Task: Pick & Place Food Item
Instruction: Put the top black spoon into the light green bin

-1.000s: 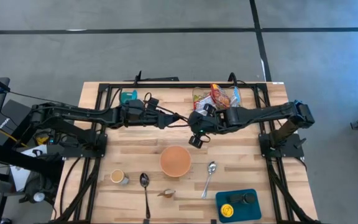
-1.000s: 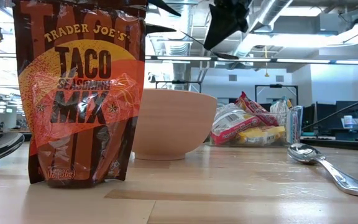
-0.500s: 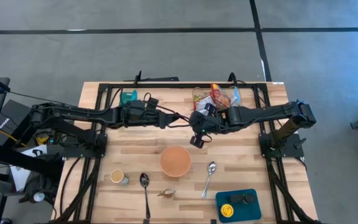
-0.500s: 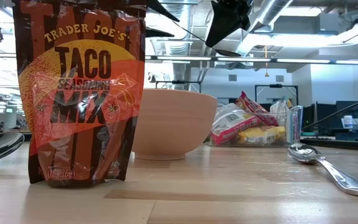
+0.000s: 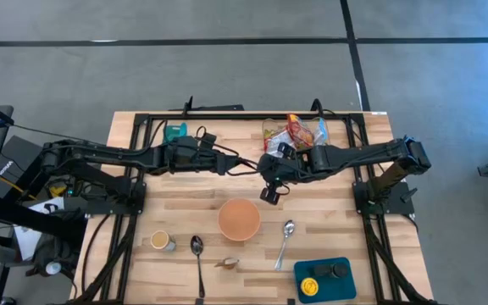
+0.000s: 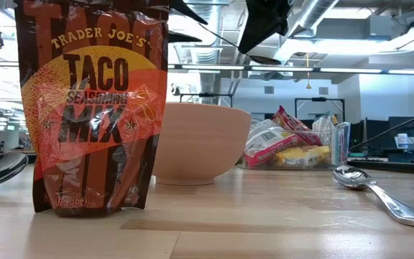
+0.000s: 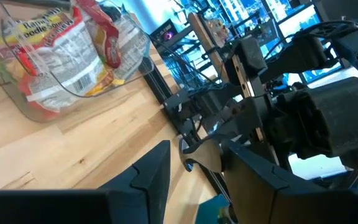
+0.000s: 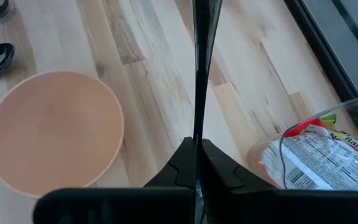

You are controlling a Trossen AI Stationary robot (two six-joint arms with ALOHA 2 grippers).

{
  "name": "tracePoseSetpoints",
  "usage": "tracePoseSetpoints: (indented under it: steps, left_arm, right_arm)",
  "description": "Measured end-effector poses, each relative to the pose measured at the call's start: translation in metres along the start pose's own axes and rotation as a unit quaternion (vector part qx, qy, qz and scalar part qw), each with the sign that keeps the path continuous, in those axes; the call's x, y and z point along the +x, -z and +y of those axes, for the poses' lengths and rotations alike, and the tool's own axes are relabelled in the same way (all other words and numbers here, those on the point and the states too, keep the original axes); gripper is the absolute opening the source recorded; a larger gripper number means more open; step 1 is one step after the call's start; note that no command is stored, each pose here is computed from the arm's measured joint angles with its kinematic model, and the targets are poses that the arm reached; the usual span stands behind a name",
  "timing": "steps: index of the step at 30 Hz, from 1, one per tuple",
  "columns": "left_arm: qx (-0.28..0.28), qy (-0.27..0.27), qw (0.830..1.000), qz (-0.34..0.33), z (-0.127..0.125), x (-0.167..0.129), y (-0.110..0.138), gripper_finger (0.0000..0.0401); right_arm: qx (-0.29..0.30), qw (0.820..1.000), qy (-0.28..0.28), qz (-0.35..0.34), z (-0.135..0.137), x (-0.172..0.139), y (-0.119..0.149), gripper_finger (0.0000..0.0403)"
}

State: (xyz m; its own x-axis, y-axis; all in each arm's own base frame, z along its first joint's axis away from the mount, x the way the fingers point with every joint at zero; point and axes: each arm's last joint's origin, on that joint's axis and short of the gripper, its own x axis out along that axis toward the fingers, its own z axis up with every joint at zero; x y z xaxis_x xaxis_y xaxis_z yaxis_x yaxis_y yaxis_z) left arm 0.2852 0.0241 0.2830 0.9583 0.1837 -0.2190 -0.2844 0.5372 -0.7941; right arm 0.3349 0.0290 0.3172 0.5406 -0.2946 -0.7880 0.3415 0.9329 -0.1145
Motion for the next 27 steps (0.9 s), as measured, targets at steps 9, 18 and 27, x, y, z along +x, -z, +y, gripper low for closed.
tracePoseSetpoints:
  steps: [9, 18, 27]
  left_arm:
    - [-0.015, 0.004, 1.000, 0.006, -0.0003, 0.0000, 0.0004, 0.0093]
    - [-0.016, 0.003, 1.000, 0.004, -0.0003, 0.0000, 0.0003, 0.0056]
    - [-0.016, 0.002, 1.000, 0.002, -0.0003, 0.0000, 0.0001, 0.0031]
  right_arm:
    - [0.000, 1.000, 0.000, 0.000, 0.0001, 0.0000, 0.0000, 0.0000]
    - [-0.001, 1.000, 0.000, 0.001, 0.0001, 0.0001, 0.0002, 0.0000]
    - [-0.004, 1.000, 0.000, 0.001, 0.0001, 0.0001, 0.0002, 0.0000]
